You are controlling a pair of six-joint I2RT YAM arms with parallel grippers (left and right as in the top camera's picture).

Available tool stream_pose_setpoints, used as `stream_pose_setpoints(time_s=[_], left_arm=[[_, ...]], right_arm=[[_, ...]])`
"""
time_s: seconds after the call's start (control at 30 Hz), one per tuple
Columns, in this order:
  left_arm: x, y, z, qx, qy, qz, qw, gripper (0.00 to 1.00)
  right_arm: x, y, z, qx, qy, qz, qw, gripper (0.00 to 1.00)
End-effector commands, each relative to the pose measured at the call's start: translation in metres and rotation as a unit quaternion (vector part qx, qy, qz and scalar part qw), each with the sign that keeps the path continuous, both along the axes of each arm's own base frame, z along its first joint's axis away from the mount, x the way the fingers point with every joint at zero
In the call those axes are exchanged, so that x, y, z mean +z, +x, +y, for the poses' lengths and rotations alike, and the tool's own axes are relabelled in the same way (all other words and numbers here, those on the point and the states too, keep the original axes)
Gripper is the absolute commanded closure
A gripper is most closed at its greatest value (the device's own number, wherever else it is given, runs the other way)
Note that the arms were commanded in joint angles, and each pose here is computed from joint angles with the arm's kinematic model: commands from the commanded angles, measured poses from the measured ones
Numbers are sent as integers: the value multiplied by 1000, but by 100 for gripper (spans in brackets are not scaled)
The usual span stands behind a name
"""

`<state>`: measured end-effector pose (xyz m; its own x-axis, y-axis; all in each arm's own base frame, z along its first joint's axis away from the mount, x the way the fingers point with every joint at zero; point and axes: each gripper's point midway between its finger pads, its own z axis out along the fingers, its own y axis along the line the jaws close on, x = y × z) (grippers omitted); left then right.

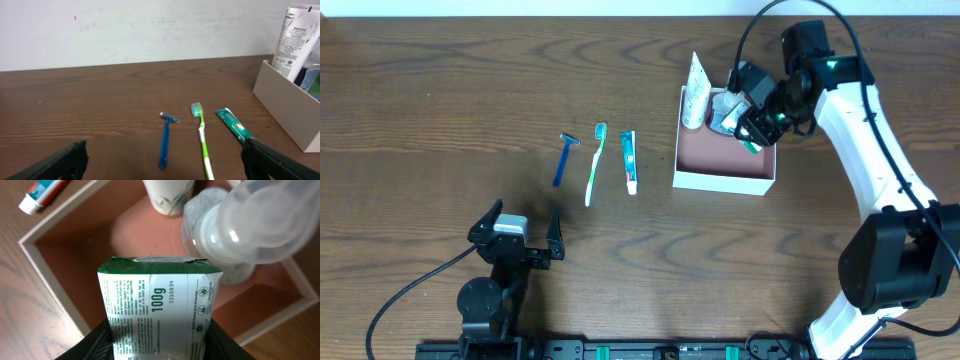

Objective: Pack container
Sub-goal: 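Carry the soap box into the box and release it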

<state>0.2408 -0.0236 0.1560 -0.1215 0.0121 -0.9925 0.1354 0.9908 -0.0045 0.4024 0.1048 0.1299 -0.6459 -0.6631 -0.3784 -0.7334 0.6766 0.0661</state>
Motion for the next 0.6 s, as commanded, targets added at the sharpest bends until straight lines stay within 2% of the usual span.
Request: stream_pose_setpoints(time_s=[0.0,0.33,0.57], left_arm=[[-16,0,0,-1,-1,18,1000,2],[-16,0,0,-1,-1,18,1000,2],[-16,0,0,-1,-1,18,1000,2]], right_arm=[[-9,-5,7,16,7,0,1000,65],[-39,-4,7,16,8,-10,1000,60],[-40,-3,10,17,9,-16,1000,51]])
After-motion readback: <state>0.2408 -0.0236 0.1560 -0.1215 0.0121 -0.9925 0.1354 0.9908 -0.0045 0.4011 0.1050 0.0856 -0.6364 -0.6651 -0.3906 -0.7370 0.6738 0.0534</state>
